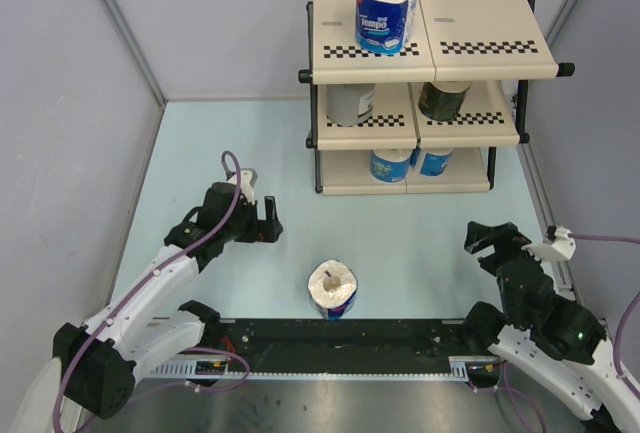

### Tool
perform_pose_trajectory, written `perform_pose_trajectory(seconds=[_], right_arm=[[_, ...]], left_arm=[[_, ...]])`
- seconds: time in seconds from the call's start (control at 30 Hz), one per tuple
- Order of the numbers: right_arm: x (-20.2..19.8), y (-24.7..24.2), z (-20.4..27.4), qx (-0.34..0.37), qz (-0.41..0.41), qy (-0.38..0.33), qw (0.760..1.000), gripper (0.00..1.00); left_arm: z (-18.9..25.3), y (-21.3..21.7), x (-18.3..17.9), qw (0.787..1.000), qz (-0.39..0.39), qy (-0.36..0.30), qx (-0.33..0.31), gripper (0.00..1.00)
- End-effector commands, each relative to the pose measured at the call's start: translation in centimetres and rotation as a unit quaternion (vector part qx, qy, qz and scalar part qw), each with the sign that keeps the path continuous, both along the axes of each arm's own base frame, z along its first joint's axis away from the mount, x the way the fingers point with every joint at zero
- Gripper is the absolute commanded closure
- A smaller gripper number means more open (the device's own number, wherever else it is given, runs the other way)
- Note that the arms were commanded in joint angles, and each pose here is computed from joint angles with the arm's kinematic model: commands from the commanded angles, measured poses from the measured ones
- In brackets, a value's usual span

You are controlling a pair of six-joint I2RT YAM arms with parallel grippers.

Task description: Place and organize the paper towels onto the shelf

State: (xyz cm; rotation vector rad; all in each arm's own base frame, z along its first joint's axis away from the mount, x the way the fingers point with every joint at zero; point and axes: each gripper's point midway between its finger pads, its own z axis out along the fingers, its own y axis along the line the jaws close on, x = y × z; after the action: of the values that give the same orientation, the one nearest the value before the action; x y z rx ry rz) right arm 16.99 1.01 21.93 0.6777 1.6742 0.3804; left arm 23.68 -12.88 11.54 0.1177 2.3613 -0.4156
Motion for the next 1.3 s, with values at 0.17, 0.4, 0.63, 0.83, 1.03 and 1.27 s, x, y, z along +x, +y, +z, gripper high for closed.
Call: perform_pose_trajectory(seconds=[0.17, 0.4, 0.63, 0.83, 1.03, 1.27], right_arm=[[2.3, 4.4, 1.2, -0.050, 0.059, 0.021, 0.997, 0.14], [3.3, 6.1, 1.1, -0.064, 0.079, 0.028, 0.994, 0.13], [3.3, 7.0, 0.6, -0.085, 0.110, 0.037, 0.990, 0.12], [3.7, 12.8, 0.8, -0.111, 0.246, 0.031, 0.963, 0.12], [1.5, 21.7, -1.4, -0.137, 0.463, 0.058, 0.874, 0.12], [-0.7, 26.2, -3.1, -0.170, 0.535, 0.079, 0.824, 0.08]], left_arm=[[1.1, -0.8, 0.6, 1.000, -0.006, -0.015, -0.015, 0.00], [1.1, -0.7, 0.6, 1.000, -0.004, -0.016, -0.013, 0.00], [1.1, -0.8, 0.6, 1.000, -0.007, -0.014, -0.015, 0.00], [1.1, -0.8, 0.6, 1.000, -0.007, -0.015, -0.015, 0.00], [1.2, -0.8, 0.6, 1.000, -0.006, -0.016, -0.016, 0.00], [1.2, -0.8, 0.5, 1.000, -0.006, -0.017, -0.016, 0.00]])
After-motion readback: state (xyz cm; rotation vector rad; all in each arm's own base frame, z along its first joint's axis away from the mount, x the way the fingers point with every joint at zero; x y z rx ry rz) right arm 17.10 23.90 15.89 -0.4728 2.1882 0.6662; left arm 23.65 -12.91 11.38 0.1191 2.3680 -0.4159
